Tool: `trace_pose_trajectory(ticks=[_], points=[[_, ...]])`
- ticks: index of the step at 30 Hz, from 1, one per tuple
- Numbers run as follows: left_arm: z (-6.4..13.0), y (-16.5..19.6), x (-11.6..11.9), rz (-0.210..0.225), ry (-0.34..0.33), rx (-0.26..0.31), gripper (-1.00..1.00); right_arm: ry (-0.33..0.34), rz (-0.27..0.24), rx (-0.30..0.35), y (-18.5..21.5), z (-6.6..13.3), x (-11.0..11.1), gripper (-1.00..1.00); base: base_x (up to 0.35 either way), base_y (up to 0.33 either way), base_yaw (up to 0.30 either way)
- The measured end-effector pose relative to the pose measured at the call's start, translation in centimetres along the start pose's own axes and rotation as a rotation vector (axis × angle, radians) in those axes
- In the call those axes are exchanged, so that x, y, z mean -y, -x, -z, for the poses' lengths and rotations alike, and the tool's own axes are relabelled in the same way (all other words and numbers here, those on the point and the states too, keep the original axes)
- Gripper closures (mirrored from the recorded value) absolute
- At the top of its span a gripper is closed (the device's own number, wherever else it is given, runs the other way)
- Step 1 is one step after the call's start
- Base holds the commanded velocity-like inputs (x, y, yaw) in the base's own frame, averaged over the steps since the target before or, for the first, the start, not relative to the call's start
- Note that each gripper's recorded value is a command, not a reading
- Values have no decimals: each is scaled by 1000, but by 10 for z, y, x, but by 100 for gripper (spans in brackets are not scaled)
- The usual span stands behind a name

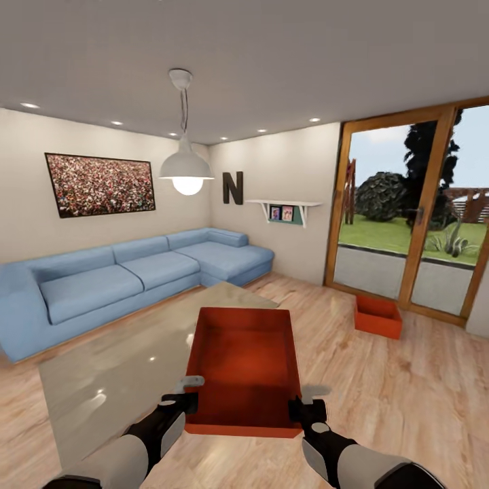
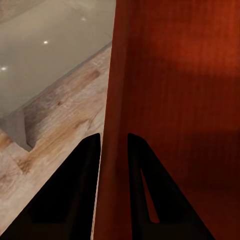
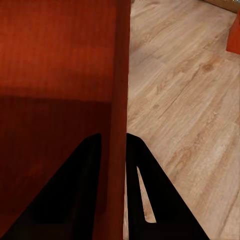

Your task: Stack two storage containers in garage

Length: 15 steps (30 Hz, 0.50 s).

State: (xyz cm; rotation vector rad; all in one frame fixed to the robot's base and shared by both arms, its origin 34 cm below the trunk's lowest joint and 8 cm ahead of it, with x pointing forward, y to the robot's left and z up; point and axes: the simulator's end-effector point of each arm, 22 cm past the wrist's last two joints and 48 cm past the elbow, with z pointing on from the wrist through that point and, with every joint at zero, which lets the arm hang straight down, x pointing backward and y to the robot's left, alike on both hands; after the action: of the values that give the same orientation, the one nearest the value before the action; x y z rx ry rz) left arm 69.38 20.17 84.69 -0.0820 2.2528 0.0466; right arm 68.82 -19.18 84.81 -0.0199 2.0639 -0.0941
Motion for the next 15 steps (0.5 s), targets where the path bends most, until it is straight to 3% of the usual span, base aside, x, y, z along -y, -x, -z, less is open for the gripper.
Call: trace_pose_trajectory(ticks=[15], points=[[0,0,0,0,0,0,100,0,0,0,0,0,0,100,0,0,277]])
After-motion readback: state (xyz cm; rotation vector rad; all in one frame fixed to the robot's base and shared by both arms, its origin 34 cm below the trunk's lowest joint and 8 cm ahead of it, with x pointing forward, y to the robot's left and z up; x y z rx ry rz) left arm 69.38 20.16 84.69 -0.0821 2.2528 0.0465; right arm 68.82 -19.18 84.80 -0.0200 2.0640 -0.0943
